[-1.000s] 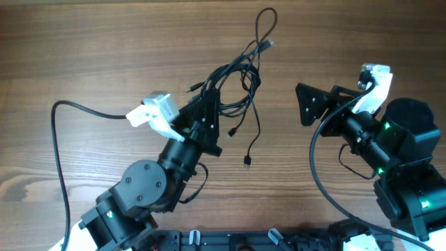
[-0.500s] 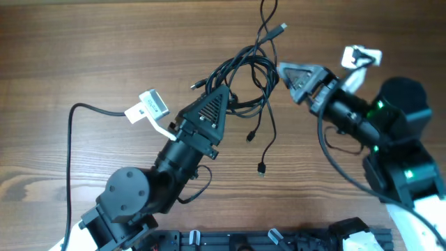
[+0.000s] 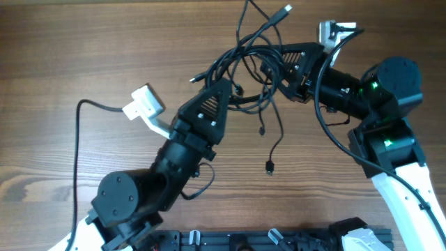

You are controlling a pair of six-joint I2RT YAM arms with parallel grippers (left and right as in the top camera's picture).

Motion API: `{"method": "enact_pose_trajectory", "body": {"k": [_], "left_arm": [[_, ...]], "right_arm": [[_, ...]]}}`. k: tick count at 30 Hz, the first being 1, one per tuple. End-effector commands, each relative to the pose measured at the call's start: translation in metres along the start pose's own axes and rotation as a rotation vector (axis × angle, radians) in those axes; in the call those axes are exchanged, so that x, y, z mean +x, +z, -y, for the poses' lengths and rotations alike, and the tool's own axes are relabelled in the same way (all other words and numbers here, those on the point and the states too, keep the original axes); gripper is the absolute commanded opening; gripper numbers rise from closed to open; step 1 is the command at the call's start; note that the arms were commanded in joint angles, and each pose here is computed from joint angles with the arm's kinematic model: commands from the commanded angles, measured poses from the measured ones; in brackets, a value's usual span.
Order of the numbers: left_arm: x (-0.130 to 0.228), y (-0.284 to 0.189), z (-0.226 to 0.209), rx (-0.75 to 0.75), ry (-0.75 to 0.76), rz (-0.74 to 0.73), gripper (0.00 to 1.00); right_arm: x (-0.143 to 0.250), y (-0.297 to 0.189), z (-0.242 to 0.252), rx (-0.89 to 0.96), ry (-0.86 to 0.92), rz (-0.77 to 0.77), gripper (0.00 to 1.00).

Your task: Untangle cables

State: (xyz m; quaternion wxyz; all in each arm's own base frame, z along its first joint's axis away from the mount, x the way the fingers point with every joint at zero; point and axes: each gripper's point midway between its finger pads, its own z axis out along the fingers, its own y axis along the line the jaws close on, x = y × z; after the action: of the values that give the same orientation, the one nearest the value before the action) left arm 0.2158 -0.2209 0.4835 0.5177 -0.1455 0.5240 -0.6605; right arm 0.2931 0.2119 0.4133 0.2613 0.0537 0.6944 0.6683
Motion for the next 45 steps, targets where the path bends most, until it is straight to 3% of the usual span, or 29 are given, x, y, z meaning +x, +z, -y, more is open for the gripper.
{"method": "enact_pose_trajectory", "body": {"k": [1,4,6,8,11,12,16,22,31,36,37,38,40,41,45], "left_arm": [[0.020,0.015,0.002,0.052,-0.006,-0.069,0.04],[0.028,0.026,0.000,0.082,-0.012,-0.070,0.04],[0.031,0.030,-0.002,0.083,-0.012,-0.068,0.04],[0.031,0.029,-0.002,0.084,-0.012,-0.068,0.04],[0.023,0.024,0.008,0.107,-0.014,-0.054,0.04],[0.020,0.022,0.012,0.116,-0.017,-0.049,0.04],[0.004,0.008,0.031,0.160,0.027,-0.018,0.04],[-0.018,-0.017,0.032,0.092,0.080,0.018,0.04],[-0.038,-0.030,0.022,0.004,0.172,0.087,0.04],[-0.044,-0.037,0.028,0.008,0.309,0.098,0.04],[-0.041,-0.037,0.023,-0.014,0.394,0.082,0.04],[-0.036,-0.037,0.014,-0.047,0.487,0.052,0.04],[-0.027,-0.037,0.000,-0.096,0.602,0.001,0.04],[-0.022,-0.038,-0.009,-0.124,0.662,-0.033,0.04],[-0.002,-0.047,-0.049,-0.239,0.852,-0.191,0.04]], "right_arm": [[0.007,0.007,0.007,-0.003,0.075,-0.081,1.00],[0.006,0.009,0.009,-0.001,0.101,-0.086,0.96],[0.004,0.009,0.002,-0.025,0.071,-0.080,0.75],[0.004,0.009,0.003,-0.023,0.071,-0.080,0.38],[0.000,0.009,0.006,-0.013,0.040,-0.057,0.12],[-0.001,0.009,0.007,-0.010,0.030,-0.050,0.09],[-0.016,0.005,0.026,0.065,-0.022,0.032,0.04],[-0.058,-0.039,0.119,0.487,0.015,0.312,0.04],[-0.082,-0.096,0.169,0.834,-0.012,0.545,0.04],[-0.090,-0.110,0.159,0.869,-0.079,0.610,0.09],[-0.087,-0.109,0.151,0.865,-0.161,0.569,0.29],[-0.083,-0.107,0.142,0.856,-0.246,0.523,0.67],[-0.076,-0.107,0.126,0.845,-0.385,0.462,0.95],[-0.073,-0.110,0.117,0.841,-0.438,0.453,1.00],[-0.054,-0.124,0.073,0.795,-0.667,0.427,1.00]]}}
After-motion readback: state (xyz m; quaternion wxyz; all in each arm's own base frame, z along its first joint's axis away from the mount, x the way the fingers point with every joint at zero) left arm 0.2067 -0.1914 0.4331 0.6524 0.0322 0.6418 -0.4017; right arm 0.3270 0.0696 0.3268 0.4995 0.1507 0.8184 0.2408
